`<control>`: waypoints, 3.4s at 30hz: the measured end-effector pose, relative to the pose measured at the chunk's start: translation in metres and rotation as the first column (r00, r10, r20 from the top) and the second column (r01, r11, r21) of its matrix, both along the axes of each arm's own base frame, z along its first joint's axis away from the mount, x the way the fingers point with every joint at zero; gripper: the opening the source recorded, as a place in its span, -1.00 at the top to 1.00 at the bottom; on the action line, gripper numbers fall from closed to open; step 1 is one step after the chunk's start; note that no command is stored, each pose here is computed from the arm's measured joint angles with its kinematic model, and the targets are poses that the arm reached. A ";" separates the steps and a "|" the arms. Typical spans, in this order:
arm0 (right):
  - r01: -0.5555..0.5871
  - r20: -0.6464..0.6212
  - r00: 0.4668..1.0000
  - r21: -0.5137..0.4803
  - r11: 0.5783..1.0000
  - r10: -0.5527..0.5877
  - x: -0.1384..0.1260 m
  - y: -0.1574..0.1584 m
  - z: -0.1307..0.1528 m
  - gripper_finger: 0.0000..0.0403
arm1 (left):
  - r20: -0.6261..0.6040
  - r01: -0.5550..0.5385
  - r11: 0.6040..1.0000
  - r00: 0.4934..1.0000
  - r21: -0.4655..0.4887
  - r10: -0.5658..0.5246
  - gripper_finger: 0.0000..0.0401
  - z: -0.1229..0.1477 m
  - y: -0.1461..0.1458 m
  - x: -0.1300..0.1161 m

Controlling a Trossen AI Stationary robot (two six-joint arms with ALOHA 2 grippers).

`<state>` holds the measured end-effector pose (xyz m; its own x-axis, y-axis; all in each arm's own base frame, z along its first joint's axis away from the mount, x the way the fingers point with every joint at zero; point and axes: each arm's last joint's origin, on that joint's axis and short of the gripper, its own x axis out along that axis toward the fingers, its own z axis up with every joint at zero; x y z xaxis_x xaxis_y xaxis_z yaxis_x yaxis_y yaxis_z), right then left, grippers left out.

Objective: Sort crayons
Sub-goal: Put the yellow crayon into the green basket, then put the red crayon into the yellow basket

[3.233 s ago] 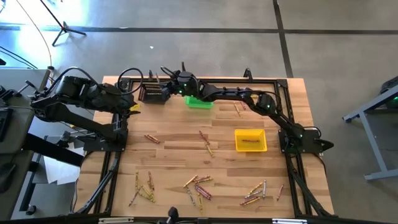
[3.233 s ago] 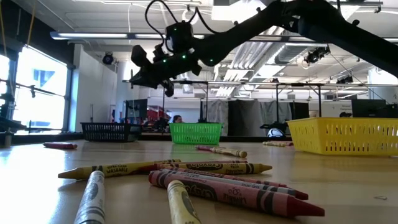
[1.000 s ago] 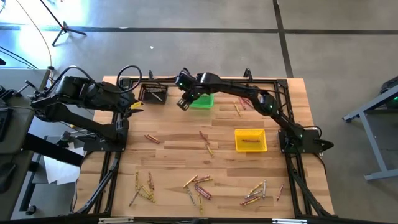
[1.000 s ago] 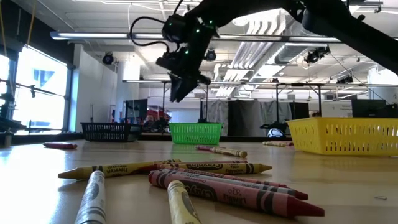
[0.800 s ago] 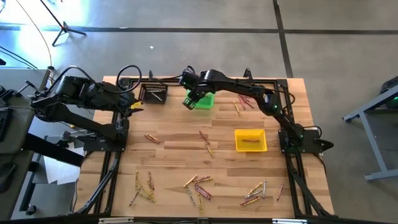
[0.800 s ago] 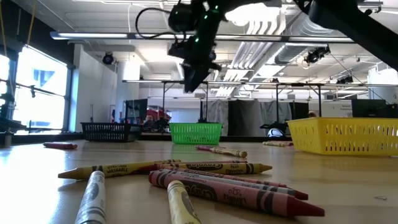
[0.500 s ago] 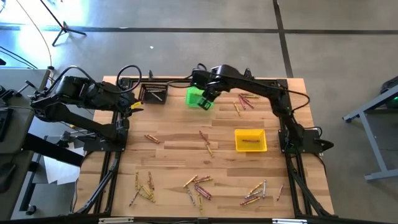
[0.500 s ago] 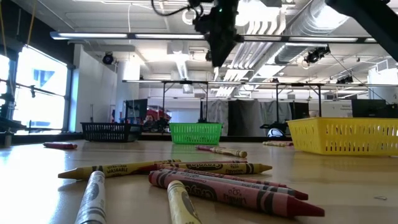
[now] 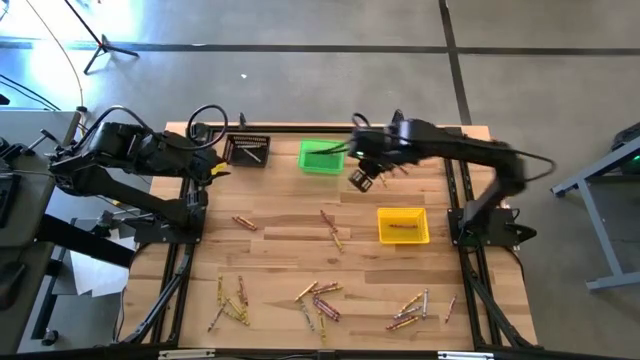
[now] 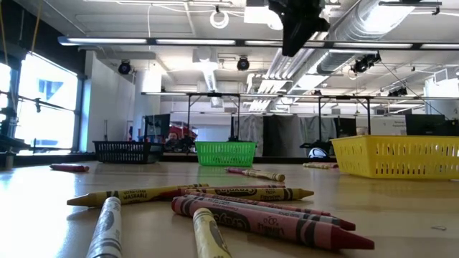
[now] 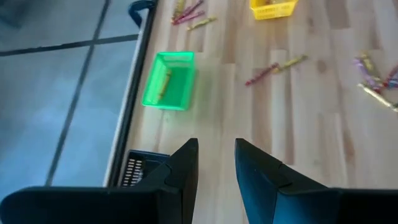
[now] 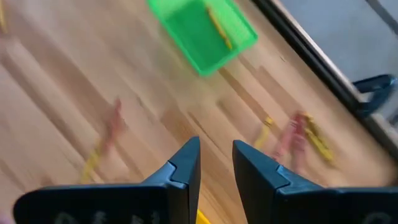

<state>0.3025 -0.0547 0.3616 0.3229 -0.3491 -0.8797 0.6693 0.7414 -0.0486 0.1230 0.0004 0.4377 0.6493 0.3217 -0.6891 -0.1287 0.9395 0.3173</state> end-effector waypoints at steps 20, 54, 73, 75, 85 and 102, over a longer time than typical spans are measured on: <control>0.388 0.089 0.914 0.086 0.918 -0.395 -0.081 -0.042 -0.159 0.61 | 0.212 -0.138 0.984 0.971 0.114 0.112 0.54 0.009 0.000 0.057; 0.384 -0.020 0.922 0.159 0.909 -0.386 -0.058 -0.089 -0.231 0.93 | 0.078 -0.102 0.981 0.993 0.166 0.090 0.54 -0.011 0.001 0.093; 0.207 0.380 0.902 0.038 0.978 -0.206 0.017 -0.118 -0.124 0.95 | 0.051 -0.095 0.981 0.995 0.167 0.087 0.54 -0.013 0.001 0.091; 0.152 0.396 0.905 0.041 0.988 -0.156 0.028 -0.123 -0.122 0.95 | 0.050 -0.090 0.983 0.995 0.163 0.083 0.54 -0.013 0.001 0.091; 0.040 0.334 0.939 0.112 0.993 -0.076 0.088 -0.147 -0.162 0.95 | 0.044 -0.060 0.989 0.998 0.137 0.054 0.54 -0.012 0.000 0.087; -0.023 0.158 0.987 0.169 0.985 -0.004 0.079 -0.141 -0.152 0.64 | 0.027 -0.045 0.990 0.999 0.134 0.042 0.54 -0.012 0.000 0.083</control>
